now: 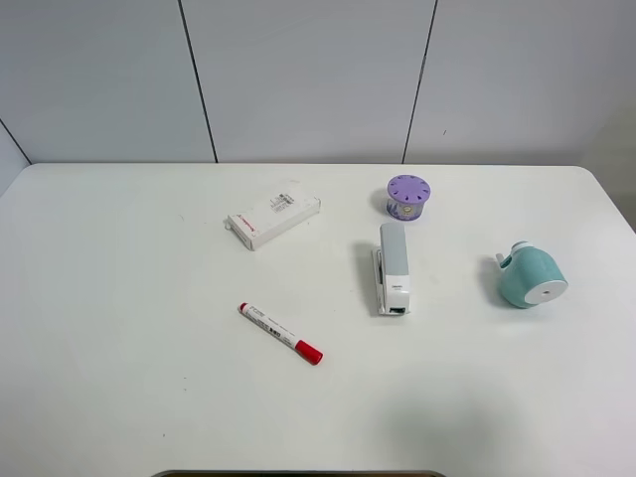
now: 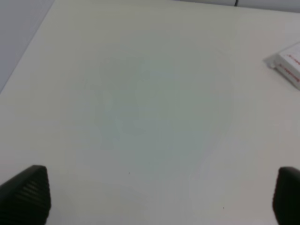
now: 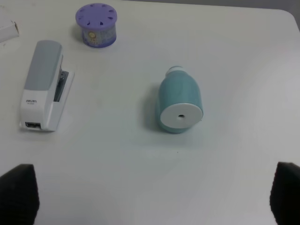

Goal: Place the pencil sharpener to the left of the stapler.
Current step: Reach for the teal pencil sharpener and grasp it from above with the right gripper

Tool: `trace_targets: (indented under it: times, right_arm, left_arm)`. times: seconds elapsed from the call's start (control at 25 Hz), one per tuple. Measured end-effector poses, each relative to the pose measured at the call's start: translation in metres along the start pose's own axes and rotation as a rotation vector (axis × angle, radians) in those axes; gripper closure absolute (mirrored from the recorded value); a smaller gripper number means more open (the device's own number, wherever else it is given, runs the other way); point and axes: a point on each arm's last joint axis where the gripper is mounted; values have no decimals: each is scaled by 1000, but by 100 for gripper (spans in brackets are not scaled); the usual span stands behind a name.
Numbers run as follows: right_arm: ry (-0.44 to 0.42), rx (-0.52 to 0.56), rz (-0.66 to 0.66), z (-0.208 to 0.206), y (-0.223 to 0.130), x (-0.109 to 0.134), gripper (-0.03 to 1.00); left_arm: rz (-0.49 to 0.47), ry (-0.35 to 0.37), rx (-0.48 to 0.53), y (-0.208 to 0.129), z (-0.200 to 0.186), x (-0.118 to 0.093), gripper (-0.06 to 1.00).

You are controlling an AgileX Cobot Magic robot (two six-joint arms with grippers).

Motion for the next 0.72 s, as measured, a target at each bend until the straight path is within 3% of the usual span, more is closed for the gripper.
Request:
trace_targets:
  times: [0.72]
  right_arm:
    - [0, 0, 0, 0, 0, 0, -2]
  left_arm:
    - [0, 0, 0, 0, 0, 0, -1]
Point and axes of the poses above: a point on each arm's last joint axis where the gripper is mounted, z pointing out along that axis toward the gripper, x along the wrist's bending axis when the last joint is at zero, y = z × x, and after that the axes turned 2 degrees about -z, right-handed
